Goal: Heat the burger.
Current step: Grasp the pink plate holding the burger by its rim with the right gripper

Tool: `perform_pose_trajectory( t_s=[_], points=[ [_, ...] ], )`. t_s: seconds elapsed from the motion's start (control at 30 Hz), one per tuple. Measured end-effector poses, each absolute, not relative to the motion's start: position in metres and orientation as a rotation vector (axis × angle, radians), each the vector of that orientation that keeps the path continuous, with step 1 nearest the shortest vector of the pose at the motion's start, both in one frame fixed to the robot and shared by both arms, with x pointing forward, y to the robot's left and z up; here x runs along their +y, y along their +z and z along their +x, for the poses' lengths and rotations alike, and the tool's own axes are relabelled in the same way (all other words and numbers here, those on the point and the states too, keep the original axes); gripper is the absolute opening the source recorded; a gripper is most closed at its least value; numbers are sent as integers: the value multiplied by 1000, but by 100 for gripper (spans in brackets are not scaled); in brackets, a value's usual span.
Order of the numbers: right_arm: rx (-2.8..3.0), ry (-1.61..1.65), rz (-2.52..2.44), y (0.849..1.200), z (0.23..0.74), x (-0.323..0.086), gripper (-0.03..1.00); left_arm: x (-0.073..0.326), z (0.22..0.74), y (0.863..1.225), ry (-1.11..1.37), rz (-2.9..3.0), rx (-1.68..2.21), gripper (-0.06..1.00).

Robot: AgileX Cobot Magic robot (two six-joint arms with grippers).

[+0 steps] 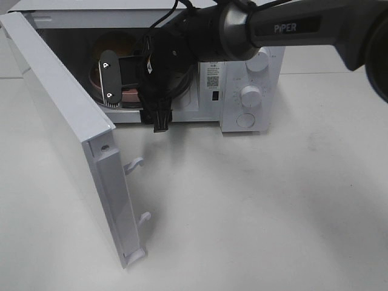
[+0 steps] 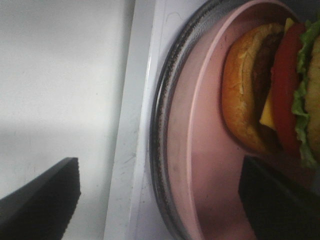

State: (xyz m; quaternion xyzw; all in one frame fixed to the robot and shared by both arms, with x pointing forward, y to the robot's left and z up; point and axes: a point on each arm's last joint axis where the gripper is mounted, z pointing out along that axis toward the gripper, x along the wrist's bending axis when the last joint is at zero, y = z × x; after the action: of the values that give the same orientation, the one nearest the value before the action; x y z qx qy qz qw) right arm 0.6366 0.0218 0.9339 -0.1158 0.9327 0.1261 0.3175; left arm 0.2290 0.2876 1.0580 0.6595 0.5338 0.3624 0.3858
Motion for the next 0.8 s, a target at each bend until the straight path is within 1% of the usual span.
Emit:
perform_pose_trajectory(
  t_s=[0.33, 0.5, 0.57, 0.67, 0.73, 0.77, 0.8],
  points=[
    [2468, 341, -249, 918, 655, 30, 81, 288, 229, 1058, 923, 1680, 1359, 96],
    [2505, 329, -195, 910, 664, 21, 75, 288, 229, 1058, 923, 1680, 1359, 96],
    [2517, 315, -176, 908, 668, 15, 71, 288, 229, 1058, 923, 1680, 1359, 96],
    [2517, 314, -174, 908, 669, 14, 69, 288, 229, 1058, 923, 1680, 1359, 96],
    [2515, 309, -193, 908, 669, 14, 58, 288, 229, 1058, 923, 1680, 1359, 96],
    [2515, 309, -193, 908, 669, 14, 58, 288, 229, 1058, 923, 1680, 1359, 96],
    [2515, 309, -201, 908, 668, 14, 47, 288, 229, 1058, 923, 1680, 1359, 96]
  ],
)
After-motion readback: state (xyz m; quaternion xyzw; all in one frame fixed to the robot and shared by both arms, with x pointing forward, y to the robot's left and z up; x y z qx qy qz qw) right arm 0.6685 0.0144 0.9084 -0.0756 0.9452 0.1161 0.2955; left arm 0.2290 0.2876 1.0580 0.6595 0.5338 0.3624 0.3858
